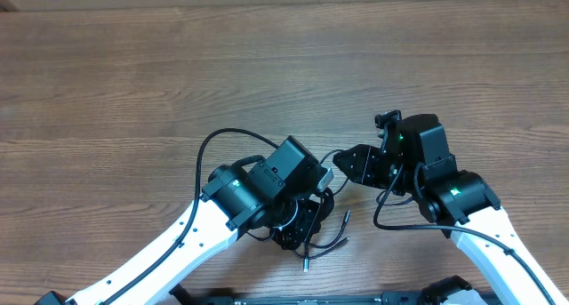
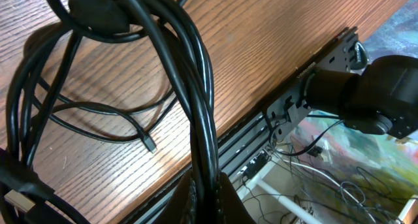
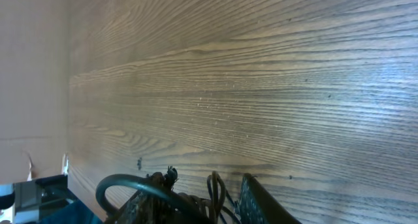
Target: Untangle cables
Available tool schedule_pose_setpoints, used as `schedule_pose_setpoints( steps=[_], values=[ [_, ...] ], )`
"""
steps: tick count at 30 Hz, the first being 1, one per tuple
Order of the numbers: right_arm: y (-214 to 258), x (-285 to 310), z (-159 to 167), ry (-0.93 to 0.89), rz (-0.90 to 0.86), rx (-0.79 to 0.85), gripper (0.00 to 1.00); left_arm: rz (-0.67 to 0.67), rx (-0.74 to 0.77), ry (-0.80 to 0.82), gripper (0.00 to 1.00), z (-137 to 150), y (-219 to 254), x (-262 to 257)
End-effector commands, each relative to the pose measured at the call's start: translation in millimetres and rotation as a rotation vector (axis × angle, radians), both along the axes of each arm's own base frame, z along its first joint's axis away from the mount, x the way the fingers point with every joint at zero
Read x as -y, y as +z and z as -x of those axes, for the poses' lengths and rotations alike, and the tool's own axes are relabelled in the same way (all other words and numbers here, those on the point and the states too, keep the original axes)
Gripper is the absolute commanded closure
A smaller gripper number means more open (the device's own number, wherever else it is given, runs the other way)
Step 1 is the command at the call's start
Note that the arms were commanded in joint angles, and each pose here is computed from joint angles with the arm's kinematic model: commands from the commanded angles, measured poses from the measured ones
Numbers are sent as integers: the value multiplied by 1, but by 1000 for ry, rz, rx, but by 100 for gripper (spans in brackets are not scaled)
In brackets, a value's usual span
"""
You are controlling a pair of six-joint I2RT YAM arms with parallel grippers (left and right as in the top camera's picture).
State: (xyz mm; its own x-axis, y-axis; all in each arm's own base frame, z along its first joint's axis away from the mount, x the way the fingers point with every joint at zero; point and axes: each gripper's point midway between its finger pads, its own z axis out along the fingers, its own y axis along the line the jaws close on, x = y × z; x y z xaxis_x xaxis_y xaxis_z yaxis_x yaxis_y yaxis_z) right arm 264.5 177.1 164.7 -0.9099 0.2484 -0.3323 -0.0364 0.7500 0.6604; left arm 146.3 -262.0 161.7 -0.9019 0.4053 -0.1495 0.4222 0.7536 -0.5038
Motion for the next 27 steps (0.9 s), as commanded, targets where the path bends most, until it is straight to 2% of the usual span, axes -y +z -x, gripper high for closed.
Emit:
schedule_pose_setpoints(
  steps=[1, 5, 12, 17, 27],
  values=[
    [8, 8, -11, -60, 22, 35, 65, 7, -10, -7, 96, 5, 4, 2],
    [2, 15, -11, -89, 60, 26, 64, 158, -42, -60, 96, 11, 23, 26],
    [1, 17, -11, -97, 72, 23, 61, 437, -10, -144, 96, 6, 67, 67],
    [0, 18, -11, -97, 78, 24, 61, 515, 7, -185, 96, 7, 81, 76],
    [-6, 26, -11, -128, 121, 15, 61, 534, -15, -203, 96, 12, 84, 76]
  ],
)
